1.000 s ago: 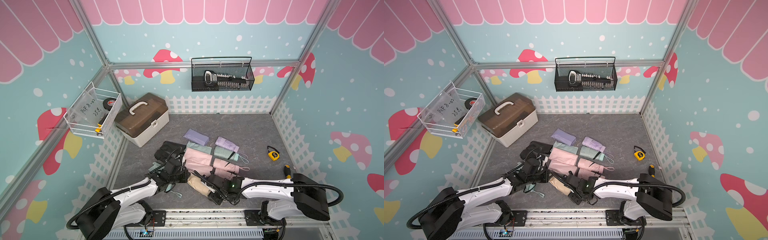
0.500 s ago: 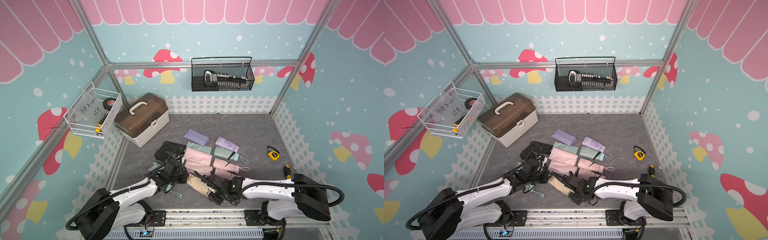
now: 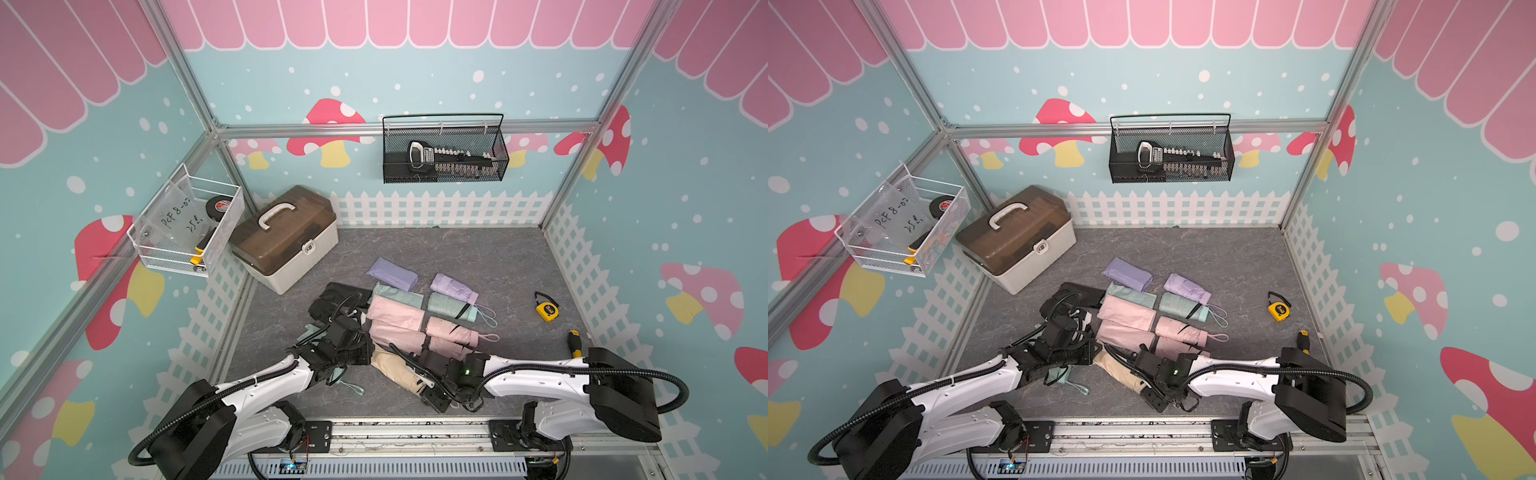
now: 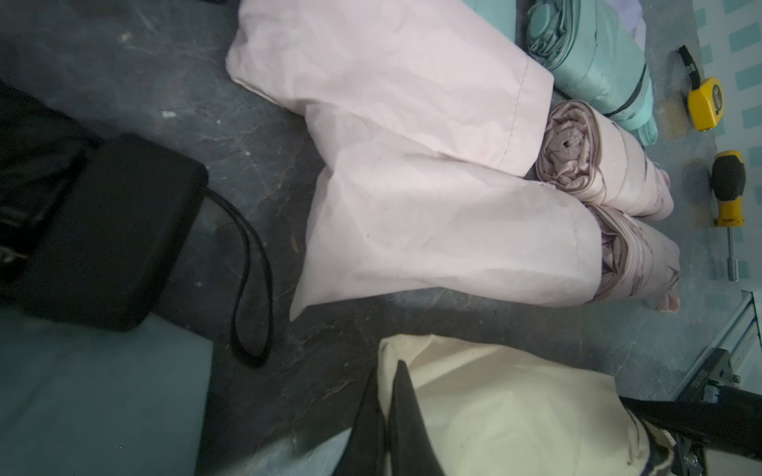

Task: Take umbrellas out of sleeves
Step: Take out the umbrella from the umbrella sleeve, then place the umbrella at the center of the board.

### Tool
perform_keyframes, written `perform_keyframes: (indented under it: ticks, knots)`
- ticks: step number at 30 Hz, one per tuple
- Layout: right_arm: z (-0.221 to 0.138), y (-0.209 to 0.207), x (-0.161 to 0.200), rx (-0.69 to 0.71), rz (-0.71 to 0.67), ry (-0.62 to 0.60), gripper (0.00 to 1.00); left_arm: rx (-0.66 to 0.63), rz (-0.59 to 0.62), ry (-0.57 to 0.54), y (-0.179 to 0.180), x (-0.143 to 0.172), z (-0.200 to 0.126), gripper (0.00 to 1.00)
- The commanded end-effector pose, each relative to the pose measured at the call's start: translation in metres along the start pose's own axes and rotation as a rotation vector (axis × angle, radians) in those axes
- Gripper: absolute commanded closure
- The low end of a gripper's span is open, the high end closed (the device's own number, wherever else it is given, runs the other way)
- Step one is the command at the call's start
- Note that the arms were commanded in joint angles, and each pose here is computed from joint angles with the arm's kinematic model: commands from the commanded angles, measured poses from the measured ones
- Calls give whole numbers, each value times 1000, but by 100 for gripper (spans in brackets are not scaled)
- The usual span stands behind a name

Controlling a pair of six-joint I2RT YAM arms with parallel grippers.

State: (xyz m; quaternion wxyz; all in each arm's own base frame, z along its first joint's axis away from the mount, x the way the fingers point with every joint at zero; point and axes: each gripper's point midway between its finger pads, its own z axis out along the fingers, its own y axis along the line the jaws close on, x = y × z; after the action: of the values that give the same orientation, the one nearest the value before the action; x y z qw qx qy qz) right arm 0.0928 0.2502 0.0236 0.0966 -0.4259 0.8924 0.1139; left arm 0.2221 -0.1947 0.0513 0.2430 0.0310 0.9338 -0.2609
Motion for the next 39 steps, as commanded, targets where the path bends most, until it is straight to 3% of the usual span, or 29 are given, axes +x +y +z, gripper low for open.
perform_keyframes:
  ticks: [1,13,19,24,29,39]
  knots:
    - [-3,0,16,7,11,92,60,-17,18,-44,-1,-15,-5,100]
    - [-27,-34,17,220,53,107,56,-23,21,-47,-1,-19,-4,100]
    - [-21,-35,19,226,57,125,55,-9,10,-44,-3,-17,-2,100]
    - [-21,-24,8,166,29,80,29,6,8,-41,-4,-16,-2,100]
    - [-30,-10,-16,95,-19,-11,25,11,14,-40,-6,-16,-2,100]
    - [-14,-15,-44,100,-58,-31,24,6,19,-41,-5,-17,-1,100]
